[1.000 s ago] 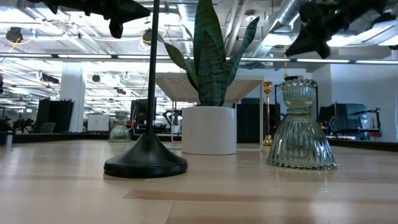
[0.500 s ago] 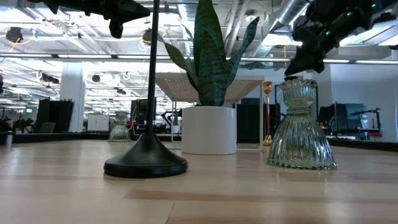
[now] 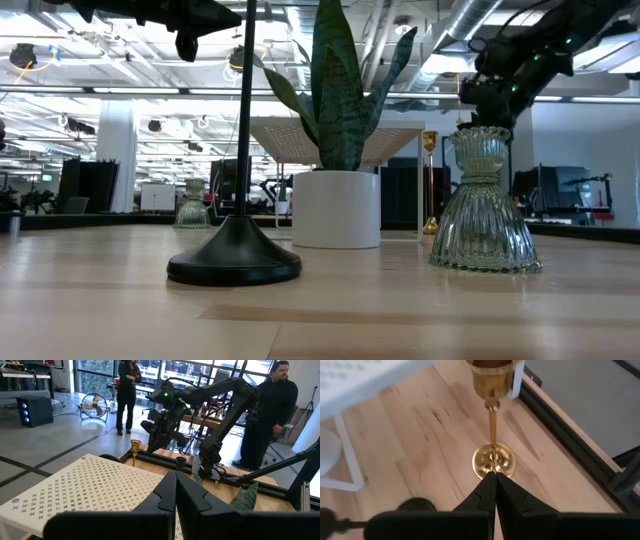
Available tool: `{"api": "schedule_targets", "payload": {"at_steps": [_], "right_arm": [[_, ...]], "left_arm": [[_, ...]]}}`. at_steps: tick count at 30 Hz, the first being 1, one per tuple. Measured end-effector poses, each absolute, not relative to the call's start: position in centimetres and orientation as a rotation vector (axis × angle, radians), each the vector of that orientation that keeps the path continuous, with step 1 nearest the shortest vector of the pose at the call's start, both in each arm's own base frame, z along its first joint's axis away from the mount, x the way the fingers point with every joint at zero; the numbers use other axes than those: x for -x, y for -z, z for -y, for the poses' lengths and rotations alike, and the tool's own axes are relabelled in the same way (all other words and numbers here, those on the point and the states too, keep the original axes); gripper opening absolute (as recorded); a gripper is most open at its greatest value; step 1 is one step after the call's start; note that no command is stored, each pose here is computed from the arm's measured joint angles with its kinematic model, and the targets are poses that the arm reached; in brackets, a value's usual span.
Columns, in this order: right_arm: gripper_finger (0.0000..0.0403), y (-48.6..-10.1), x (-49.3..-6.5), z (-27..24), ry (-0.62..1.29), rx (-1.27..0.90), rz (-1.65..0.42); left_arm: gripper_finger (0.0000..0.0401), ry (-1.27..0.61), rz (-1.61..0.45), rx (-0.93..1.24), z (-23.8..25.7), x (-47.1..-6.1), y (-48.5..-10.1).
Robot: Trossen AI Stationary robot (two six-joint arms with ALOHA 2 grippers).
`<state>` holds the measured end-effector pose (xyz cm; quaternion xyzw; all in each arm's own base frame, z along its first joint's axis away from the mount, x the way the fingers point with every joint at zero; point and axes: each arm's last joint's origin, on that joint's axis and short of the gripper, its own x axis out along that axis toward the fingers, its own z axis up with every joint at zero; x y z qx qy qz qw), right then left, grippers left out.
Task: Pick & Place candle stick holders
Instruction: Put the top gold candle holder on the shelf
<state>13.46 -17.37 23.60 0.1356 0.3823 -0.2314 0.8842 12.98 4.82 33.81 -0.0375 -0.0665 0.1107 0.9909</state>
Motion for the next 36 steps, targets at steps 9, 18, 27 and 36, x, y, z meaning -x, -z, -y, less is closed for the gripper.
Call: {"api": "schedule_targets", "payload": {"at_steps": [9, 18, 27, 36], "right_arm": [[0.0, -21.6, -14.3, 19.1, 0.466, -0.282, -0.84], [0.0, -19.8, -15.1, 20.2, 0.447, -0.305, -0.878], [0.0053, -20.4, -15.0, 20.0, 0.448, -0.263, -0.85], [0.0198, -21.1, -15.8, 20.0, 0.432, -0.208, -0.781]], "left_arm": [[0.0004, -0.222, 0.133, 0.075, -4.8, -13.0, -33.8], [0.0004, -0.223, 0.133, 0.075, -4.8, -13.0, -33.8], [0.0004, -0.223, 0.133, 0.075, -4.8, -13.0, -33.8], [0.0004, -0.222, 0.133, 0.076, -4.8, -13.0, -33.8]]}}
